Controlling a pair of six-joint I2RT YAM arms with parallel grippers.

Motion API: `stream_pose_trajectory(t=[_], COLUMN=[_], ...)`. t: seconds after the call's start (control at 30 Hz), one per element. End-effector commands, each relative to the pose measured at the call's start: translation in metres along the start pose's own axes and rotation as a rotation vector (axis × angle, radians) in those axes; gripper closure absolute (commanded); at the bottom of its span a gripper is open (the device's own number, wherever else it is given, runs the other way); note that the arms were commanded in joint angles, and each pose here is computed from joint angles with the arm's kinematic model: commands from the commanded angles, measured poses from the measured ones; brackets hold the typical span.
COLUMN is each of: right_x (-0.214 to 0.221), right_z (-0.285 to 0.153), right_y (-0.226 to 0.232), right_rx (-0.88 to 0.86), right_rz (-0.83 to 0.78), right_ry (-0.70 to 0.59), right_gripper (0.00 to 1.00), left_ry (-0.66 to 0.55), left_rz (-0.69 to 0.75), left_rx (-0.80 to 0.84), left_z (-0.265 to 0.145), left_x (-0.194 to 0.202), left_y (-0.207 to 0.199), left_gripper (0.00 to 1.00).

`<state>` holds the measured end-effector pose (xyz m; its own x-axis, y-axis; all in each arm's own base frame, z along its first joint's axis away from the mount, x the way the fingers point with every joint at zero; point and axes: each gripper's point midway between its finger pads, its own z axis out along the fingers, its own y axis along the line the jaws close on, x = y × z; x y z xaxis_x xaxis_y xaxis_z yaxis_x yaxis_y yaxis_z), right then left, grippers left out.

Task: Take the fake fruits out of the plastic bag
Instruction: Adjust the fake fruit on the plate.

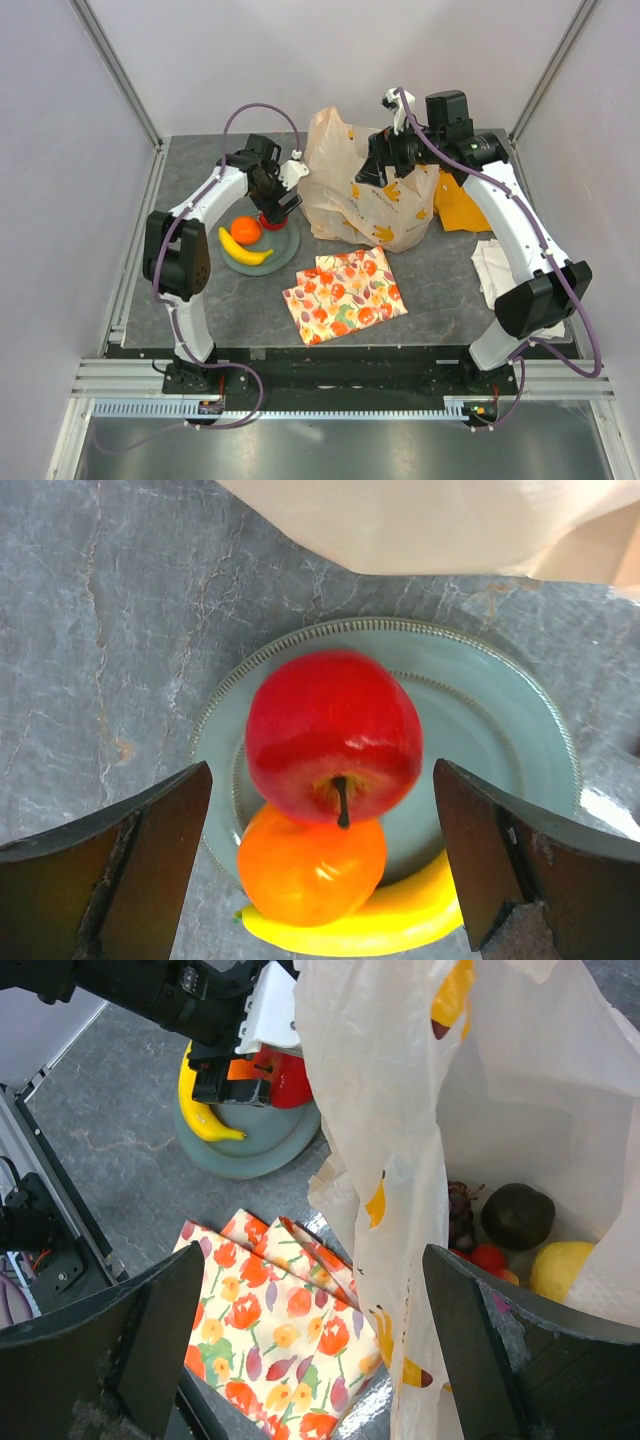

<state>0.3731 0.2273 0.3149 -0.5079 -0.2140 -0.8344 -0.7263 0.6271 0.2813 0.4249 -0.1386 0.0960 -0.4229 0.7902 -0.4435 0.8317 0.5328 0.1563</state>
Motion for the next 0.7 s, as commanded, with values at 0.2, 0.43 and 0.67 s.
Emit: stream_pose_trajectory(t=[0.2, 0.43, 0.67], right_x=[-0.015, -0.015, -0.014], right_z=[0.000, 0.004, 0.003], right_y=[0.000, -0.003, -0.003], right_rx=[-0.013, -0.014, -0.013], right_rz=[-0.018, -0.008, -0.005], right_ry=[-0.044, -0.041, -0.040], right_gripper=[0.02, 0.02, 0.02], left_ry=[0.025, 0.012, 0.024], left_rz=[0.005, 0.022, -0.011], left_rx=[-0.008, -0.009, 0.022], left_z=[0.019, 0.009, 0.003], left_x=[0.002, -0.002, 0.004], left_y=[0.010, 0.017, 0.022], left_gripper=[0.06, 0.33, 0.40])
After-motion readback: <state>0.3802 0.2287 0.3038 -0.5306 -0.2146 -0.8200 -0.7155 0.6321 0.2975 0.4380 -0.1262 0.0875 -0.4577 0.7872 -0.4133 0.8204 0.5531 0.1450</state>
